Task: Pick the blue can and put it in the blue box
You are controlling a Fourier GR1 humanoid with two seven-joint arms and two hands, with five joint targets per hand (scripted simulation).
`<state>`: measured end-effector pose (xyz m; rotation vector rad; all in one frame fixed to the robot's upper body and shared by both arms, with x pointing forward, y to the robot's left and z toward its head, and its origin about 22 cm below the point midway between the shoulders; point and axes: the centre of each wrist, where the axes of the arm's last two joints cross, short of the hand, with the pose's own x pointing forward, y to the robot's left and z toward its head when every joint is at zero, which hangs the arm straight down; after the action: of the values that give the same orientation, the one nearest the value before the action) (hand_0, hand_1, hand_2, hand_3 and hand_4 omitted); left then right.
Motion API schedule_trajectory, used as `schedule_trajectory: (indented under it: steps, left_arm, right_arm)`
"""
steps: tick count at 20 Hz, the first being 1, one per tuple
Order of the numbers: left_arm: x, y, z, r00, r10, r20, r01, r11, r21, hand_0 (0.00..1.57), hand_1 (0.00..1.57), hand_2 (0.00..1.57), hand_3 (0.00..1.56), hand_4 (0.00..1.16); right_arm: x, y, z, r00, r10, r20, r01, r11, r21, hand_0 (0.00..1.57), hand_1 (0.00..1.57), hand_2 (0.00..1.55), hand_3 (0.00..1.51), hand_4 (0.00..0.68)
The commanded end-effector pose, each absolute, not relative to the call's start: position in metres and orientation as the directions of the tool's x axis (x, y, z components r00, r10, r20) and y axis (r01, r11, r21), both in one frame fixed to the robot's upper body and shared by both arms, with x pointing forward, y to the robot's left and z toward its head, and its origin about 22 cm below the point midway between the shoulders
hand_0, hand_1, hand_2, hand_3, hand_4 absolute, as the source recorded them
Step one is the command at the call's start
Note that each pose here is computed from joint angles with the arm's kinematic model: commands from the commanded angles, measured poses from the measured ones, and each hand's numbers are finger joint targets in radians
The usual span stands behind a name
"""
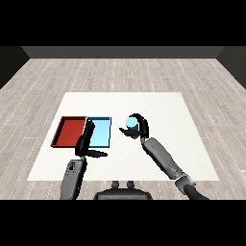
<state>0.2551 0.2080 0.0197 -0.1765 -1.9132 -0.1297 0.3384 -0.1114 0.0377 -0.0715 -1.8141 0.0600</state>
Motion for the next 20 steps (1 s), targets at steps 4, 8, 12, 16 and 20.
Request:
schedule_trajectory:
  steps: [4,8,12,16,20]
  left_arm:
    - [0.260,0.188,0.015,-0.292,0.053,0.955,0.205,0.979,0.008,0.00,0.00,0.00,0.00,0.00]
    - [0.269,0.178,0.006,-0.279,0.082,0.957,0.234,0.972,-0.015,0.00,0.00,0.00,0.00,0.00]
    - [0.265,0.157,-0.008,-0.209,0.132,0.969,0.280,0.957,-0.070,0.00,0.00,0.00,0.00,0.00]
    - [0.277,0.148,-0.004,-0.191,0.135,0.972,0.299,0.951,-0.073,0.00,0.00,0.00,0.00,0.00]
    - [0.257,0.141,0.010,-0.176,0.131,0.976,0.308,0.949,-0.072,0.00,0.00,0.00,0.00,0.00]
  right_arm:
    - [0.332,-0.118,0.059,-0.287,0.141,0.947,0.006,0.989,-0.145,1.44,1.44,1.45,1.40,0.606]
    - [0.317,-0.138,0.060,-0.287,0.144,0.947,0.004,0.989,-0.149,1.44,1.44,1.45,1.40,0.606]
    - [0.317,-0.136,0.078,-0.303,0.150,0.941,-0.004,0.987,-0.159,1.44,1.44,1.45,1.40,0.609]
    - [0.318,-0.140,0.056,-0.295,0.139,0.945,-0.030,0.988,-0.154,1.45,1.45,1.45,1.40,0.612]
    - [0.312,-0.129,0.068,-0.315,0.135,0.940,-0.030,0.988,-0.151,1.46,1.46,1.46,1.40,0.610]
